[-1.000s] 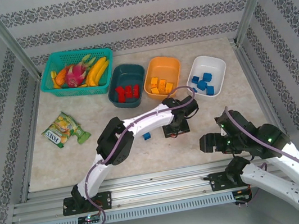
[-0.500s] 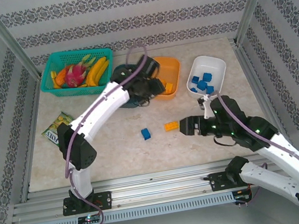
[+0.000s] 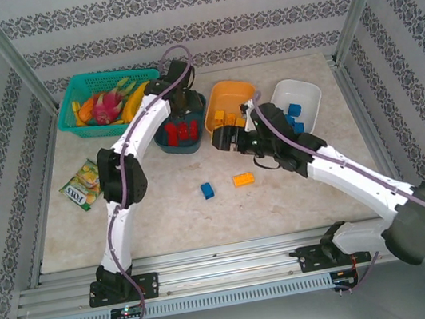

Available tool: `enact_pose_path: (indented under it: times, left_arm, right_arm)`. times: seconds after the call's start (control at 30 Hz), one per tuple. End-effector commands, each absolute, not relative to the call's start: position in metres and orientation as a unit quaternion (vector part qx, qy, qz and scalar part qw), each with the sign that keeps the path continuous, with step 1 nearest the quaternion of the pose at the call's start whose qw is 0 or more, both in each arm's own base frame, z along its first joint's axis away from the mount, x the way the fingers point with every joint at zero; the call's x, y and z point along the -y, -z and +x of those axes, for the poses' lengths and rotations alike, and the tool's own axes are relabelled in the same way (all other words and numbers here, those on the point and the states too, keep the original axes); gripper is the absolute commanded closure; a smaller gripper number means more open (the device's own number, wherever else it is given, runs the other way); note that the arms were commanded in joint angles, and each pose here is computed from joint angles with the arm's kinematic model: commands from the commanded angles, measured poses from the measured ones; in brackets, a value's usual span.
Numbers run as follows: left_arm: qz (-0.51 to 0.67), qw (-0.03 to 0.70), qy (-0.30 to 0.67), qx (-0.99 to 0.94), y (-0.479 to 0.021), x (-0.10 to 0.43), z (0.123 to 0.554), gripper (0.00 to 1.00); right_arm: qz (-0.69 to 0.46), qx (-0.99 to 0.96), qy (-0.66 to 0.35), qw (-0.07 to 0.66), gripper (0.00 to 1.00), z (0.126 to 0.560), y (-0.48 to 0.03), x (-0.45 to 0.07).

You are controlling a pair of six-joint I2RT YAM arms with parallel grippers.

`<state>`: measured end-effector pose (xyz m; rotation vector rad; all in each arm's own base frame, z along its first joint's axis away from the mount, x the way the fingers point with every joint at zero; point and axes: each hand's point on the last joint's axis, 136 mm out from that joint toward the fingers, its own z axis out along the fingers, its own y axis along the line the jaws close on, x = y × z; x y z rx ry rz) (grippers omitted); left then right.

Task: Sort the legos into containers by color

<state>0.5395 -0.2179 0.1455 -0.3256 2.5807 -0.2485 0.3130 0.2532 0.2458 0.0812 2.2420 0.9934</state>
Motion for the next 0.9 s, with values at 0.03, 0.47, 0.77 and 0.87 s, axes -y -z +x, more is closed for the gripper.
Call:
enact_pose_path:
  times: [0.03, 0.47, 0.77, 0.87]
  left_arm:
    - [-0.093, 0.302, 0.069, -0.946, -0.130, 0.205, 0.578, 0.48]
    - [-0.091, 0.286, 0.075, -0.951, -0.079, 0.205, 0.600, 0.38]
    - [-0.102, 0.300, 0.083, -0.945, -0.118, 0.202, 0.594, 0.23]
    - [-0.105, 0.314, 0.099, -0.938, -0.144, 0.204, 0.592, 0.18]
  right_arm:
    - [0.052, -0.829, -0.422, 0.364, 0.15, 0.335, -0.276, -0.261]
    - [0.085, -0.840, -0.415, 0.340, 0.15, 0.349, -0.256, -0.253]
    - [0.090, -0.852, -0.385, 0.342, 0.16, 0.348, -0.241, -0.243]
    - [0.091, -0.849, -0.381, 0.355, 0.15, 0.352, -0.245, -0.237]
